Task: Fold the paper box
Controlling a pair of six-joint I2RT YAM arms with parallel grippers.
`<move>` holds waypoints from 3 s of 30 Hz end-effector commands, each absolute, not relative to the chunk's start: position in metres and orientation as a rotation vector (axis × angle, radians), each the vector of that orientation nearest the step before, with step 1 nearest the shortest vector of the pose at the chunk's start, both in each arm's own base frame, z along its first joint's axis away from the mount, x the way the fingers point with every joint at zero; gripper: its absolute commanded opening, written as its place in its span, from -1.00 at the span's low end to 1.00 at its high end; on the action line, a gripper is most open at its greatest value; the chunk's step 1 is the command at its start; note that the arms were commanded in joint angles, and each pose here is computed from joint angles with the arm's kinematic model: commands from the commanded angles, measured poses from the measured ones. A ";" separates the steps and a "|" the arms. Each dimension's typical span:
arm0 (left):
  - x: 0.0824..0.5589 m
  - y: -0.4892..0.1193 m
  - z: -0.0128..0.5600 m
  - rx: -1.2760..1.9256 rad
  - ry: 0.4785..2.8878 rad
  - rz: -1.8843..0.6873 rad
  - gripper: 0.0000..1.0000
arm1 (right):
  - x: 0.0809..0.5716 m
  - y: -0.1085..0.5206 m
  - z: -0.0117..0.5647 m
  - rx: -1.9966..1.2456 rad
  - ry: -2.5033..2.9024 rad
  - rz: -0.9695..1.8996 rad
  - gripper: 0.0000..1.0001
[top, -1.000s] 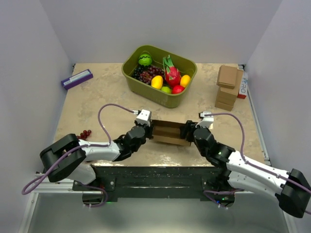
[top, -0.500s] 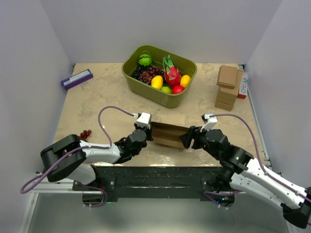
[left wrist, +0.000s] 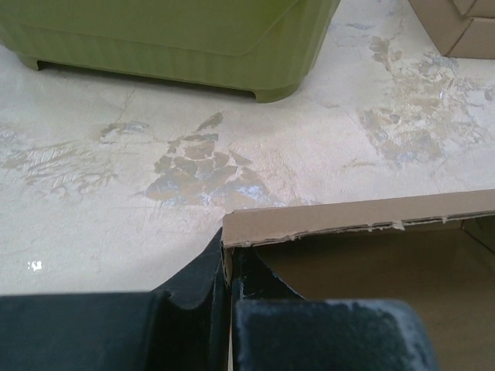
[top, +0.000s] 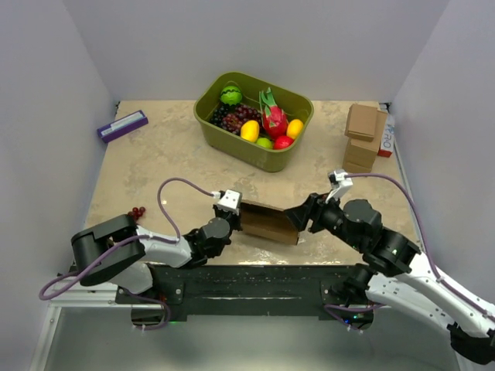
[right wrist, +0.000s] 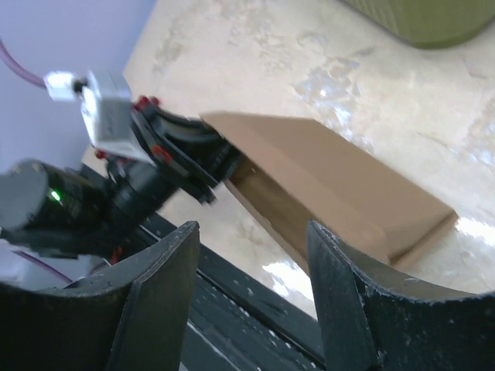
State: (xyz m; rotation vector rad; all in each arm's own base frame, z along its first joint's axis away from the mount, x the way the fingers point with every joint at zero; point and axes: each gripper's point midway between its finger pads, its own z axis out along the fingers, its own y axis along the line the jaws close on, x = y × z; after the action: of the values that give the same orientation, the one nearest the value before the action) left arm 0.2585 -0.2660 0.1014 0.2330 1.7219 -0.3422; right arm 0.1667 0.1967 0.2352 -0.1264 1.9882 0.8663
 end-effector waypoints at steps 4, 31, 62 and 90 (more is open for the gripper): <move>0.246 -0.247 0.066 0.331 1.767 -0.169 -1.00 | 0.193 0.239 0.243 -0.056 1.900 1.005 0.17; 0.160 -0.241 0.074 0.381 2.008 -0.643 0.47 | 0.195 0.212 0.068 0.233 2.195 0.775 0.10; 0.224 -0.294 0.089 0.401 2.173 -0.867 0.14 | 0.195 0.202 0.051 0.266 2.210 0.707 0.14; 0.225 -0.271 0.096 0.382 2.160 -0.675 0.13 | 0.195 0.200 0.050 0.266 2.207 0.701 0.13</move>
State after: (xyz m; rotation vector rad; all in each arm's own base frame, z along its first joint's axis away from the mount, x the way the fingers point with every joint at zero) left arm 0.2087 -0.2751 0.0617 0.4078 2.2597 -0.7323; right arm 0.1994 0.2134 0.0679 0.2597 2.1680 0.7852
